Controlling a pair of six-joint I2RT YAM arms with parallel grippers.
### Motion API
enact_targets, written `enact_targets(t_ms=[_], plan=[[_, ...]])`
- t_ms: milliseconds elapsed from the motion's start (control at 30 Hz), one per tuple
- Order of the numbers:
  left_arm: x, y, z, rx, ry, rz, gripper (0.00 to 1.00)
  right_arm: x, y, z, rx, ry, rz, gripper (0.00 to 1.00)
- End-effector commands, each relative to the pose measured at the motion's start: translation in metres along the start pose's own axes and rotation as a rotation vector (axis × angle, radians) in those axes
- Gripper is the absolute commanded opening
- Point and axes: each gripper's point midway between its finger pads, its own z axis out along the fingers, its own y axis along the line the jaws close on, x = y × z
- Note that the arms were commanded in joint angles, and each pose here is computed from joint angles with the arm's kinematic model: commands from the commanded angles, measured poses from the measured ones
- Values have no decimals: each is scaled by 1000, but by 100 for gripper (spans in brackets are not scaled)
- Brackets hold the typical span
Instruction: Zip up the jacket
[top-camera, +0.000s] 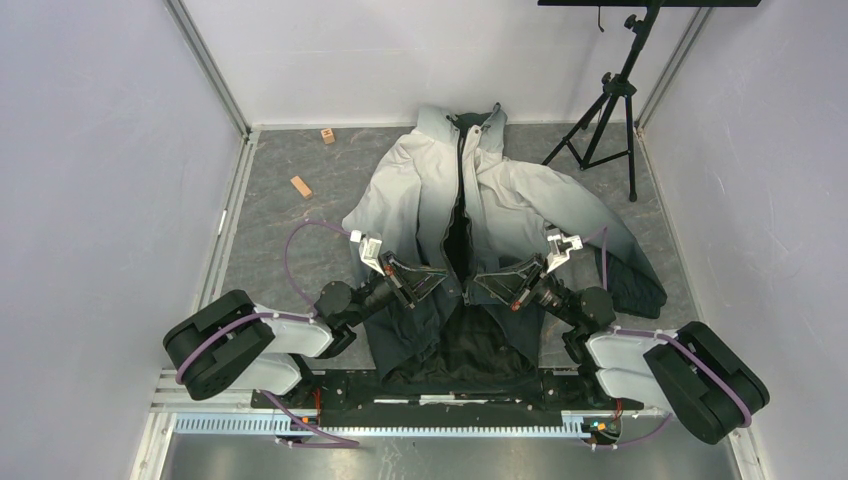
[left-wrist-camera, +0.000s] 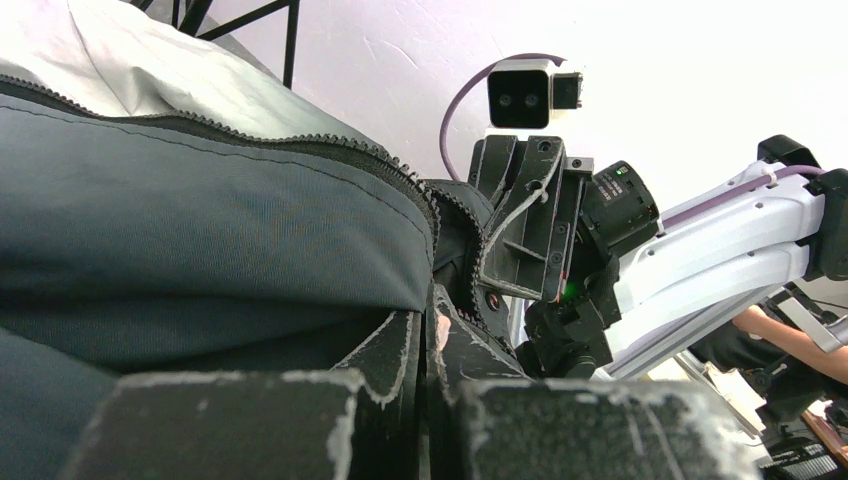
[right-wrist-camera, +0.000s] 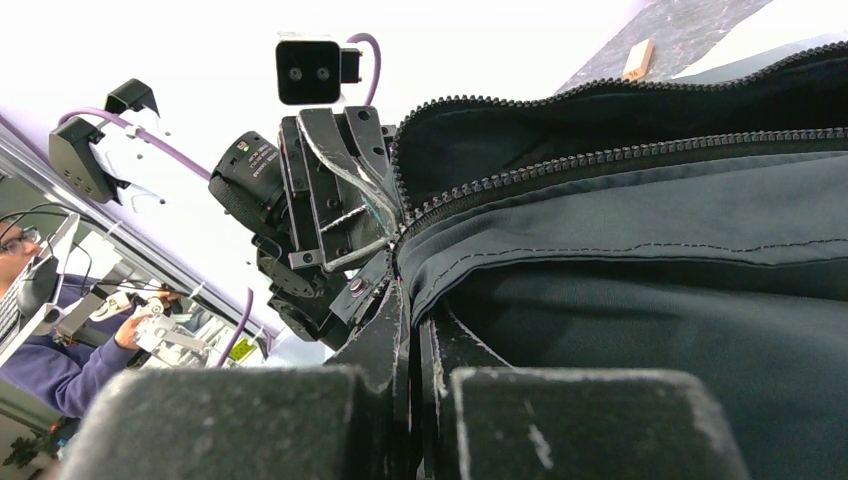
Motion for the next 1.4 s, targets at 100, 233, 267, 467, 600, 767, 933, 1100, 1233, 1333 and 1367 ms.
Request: enact_targets(t_ms=[100,233,267,467,600,767,933,1100,1233,1333,1367], plan=[[-19,-18,3,71,-74,-2,2,-8,50,-46,-171,-154,-126,0],[-19,-19,3,75,-70,-3,2,-8,48,-46,-164,-155,-128,0],[-19,-19,3,74,-70,-3,2,-8,49,-46,-167,-155,-129,0],[-19,-19,3,73,-73,-3,2,-9,51,-46,-175,-156,-127,0],[-22,-18,4,68,-84,-2,2,-7,52,-47,-180,-151,-125,0],[-22,-19,5,71,-82,-2,2,-6,54,-46,-193,-139,-128,0],[-20,-16,3,62,-86,-8,2,-7,55,-46,-199,-143,-133,0],[-22,-18,4,69,-90,-3,2,-6,54,-46,-193,-138,-126,0],[-21,-18,3,74,-84,-3,2,-7,55,-46,-196,-146,-129,0],[-19,-18,3,75,-78,-3,2,-9,55,-46,-196,-155,-128,0],[-19,-18,2,75,-79,-3,2,-10,56,-47,-195,-159,-126,0]])
